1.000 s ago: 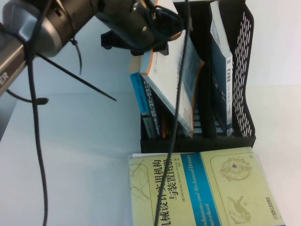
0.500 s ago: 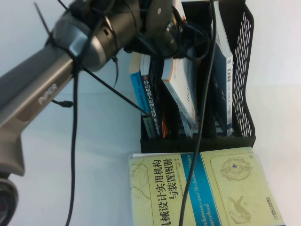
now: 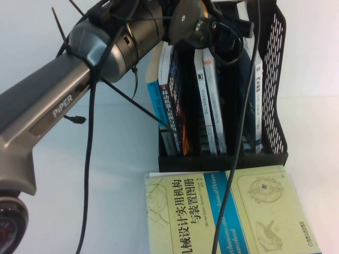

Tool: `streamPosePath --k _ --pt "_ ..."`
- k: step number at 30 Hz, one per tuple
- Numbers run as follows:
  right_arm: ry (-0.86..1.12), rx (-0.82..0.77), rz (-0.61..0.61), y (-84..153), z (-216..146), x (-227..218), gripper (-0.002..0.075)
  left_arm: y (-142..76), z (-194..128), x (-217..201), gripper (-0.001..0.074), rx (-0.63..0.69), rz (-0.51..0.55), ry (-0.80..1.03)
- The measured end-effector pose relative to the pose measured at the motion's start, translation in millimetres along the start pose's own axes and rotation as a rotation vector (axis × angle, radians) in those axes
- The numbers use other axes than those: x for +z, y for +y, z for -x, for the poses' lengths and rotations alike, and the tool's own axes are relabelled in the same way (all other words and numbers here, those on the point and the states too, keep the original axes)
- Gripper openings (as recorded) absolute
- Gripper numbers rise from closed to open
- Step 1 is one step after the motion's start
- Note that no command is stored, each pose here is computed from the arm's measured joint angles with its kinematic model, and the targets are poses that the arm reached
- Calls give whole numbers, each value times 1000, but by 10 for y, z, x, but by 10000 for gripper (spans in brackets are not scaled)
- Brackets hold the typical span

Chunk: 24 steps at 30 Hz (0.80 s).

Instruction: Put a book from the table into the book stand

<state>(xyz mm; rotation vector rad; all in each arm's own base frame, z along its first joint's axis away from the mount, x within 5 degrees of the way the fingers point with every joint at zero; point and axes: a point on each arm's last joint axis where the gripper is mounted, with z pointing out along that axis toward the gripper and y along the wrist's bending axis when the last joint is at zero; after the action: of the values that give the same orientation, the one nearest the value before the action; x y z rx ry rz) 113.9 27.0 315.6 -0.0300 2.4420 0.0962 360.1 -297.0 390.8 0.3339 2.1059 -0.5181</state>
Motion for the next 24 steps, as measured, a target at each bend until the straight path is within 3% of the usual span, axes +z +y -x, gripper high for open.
streamPosePath --k 3,5,7,10,12,15,19,24 --pt "1 -26 2 2 -1 0 -3 6 13 0 444 52 7 -14" --pt "4 -53 12 11 -4 0 -3 14 37 -38 414 75 17 -23" --pt "7 -92 31 26 -12 -6 -3 19 84 -133 338 98 26 -34" --pt "3 -185 97 73 -42 -47 -3 39 187 -384 144 142 52 -51" --pt "2 -252 170 121 -86 -100 -3 52 268 -630 57 176 65 -60" --pt "40 -351 273 181 -191 -180 -3 81 369 -1054 17 225 84 -65" --pt "197 -437 300 159 -361 -227 -3 157 397 -1563 3 307 127 -10" --pt "224 -424 86 -38 -364 -217 -3 268 308 -2159 1 334 152 47"
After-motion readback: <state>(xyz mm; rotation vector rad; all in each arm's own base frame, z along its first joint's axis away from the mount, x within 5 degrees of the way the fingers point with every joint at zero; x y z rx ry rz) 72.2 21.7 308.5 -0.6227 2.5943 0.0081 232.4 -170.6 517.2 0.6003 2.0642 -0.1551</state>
